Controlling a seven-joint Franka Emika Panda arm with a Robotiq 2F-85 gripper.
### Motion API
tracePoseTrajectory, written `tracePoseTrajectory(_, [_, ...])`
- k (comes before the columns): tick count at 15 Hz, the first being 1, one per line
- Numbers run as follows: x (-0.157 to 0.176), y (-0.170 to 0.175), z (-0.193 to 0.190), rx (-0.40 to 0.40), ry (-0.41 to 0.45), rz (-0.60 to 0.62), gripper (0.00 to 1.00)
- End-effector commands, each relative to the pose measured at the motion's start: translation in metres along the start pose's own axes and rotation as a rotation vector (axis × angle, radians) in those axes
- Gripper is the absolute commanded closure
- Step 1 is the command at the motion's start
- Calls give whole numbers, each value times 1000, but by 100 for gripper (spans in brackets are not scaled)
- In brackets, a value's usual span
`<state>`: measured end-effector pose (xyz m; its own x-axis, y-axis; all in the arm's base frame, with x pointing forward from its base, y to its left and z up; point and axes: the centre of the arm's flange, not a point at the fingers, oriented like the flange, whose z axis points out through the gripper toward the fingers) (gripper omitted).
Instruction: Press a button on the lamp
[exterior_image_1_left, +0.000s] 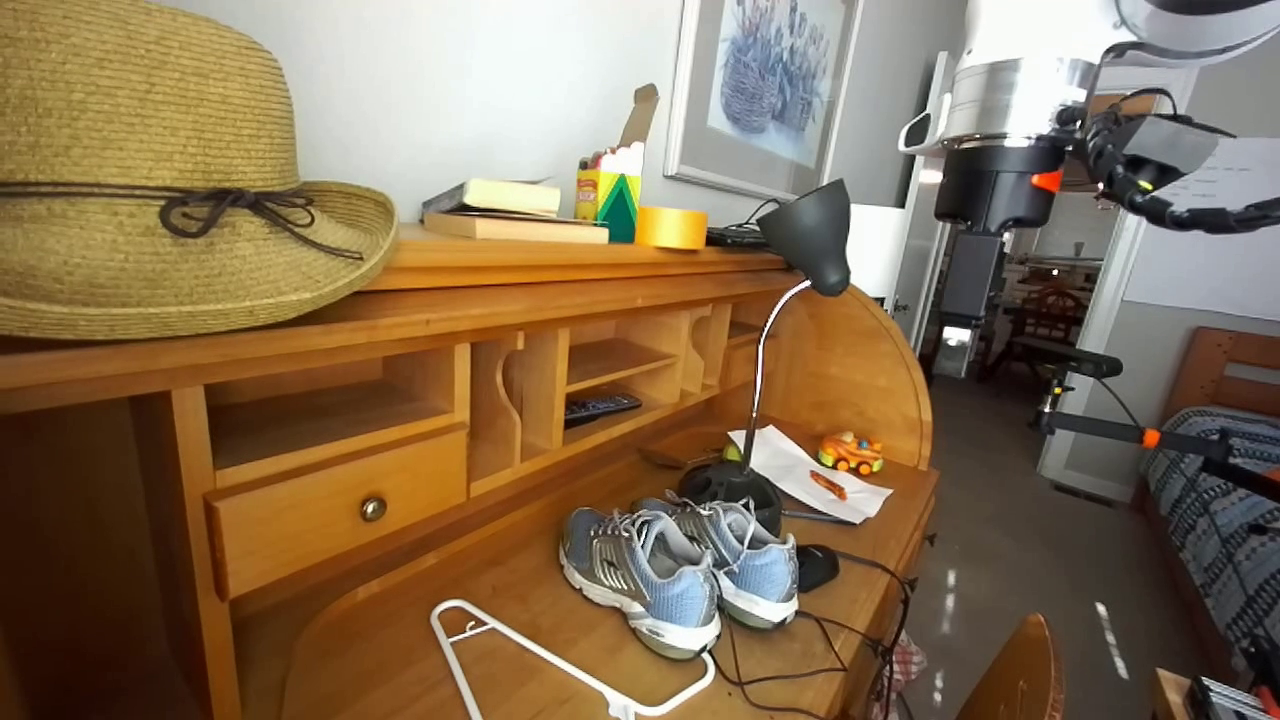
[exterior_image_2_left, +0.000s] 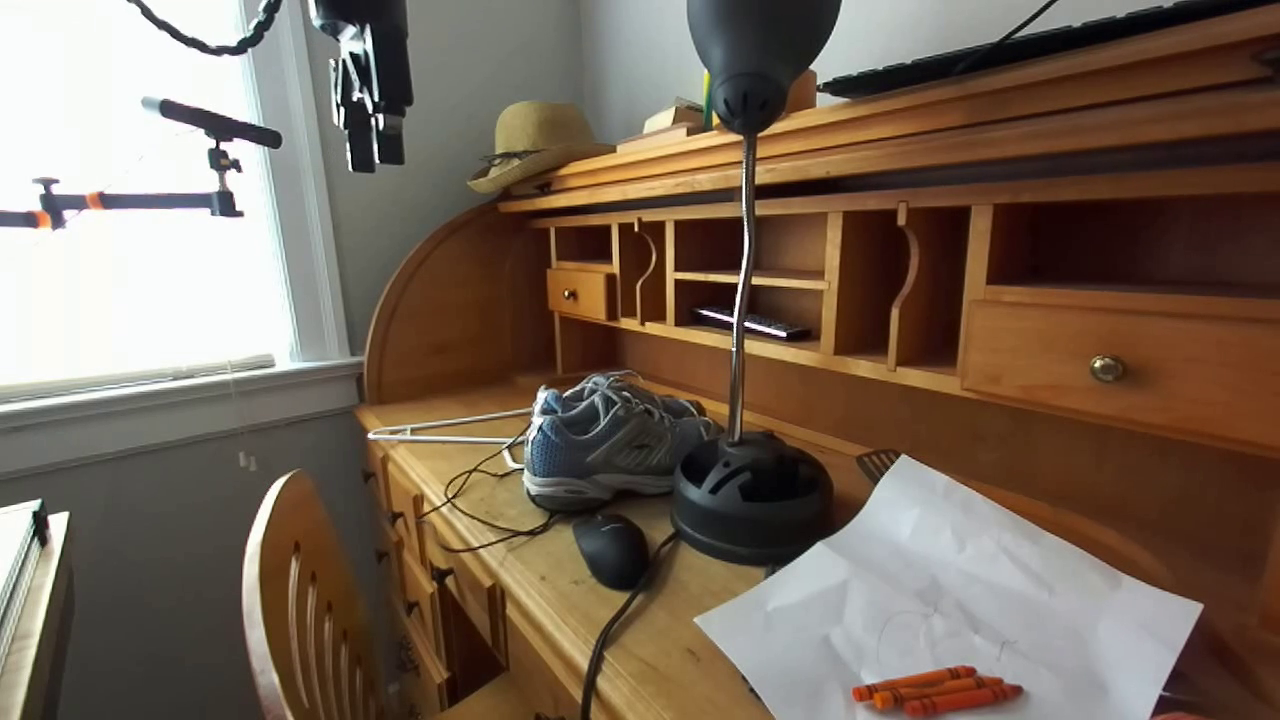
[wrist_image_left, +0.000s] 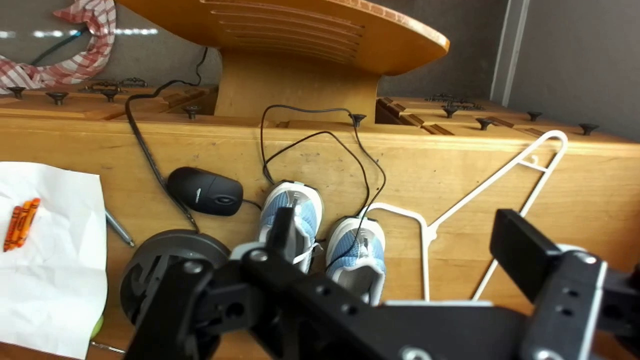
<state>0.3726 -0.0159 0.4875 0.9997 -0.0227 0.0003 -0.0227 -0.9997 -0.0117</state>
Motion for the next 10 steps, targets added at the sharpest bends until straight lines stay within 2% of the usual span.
tracePoseTrajectory(1, [17,37,19,-11,27,58,0])
tracePoseTrajectory(5, [33,68,32,-2,39,105,0])
tracePoseTrajectory(9, [64,78,41,-39,2,98,0])
tracePoseTrajectory(10, [71,81,43,-68,-17,99,0])
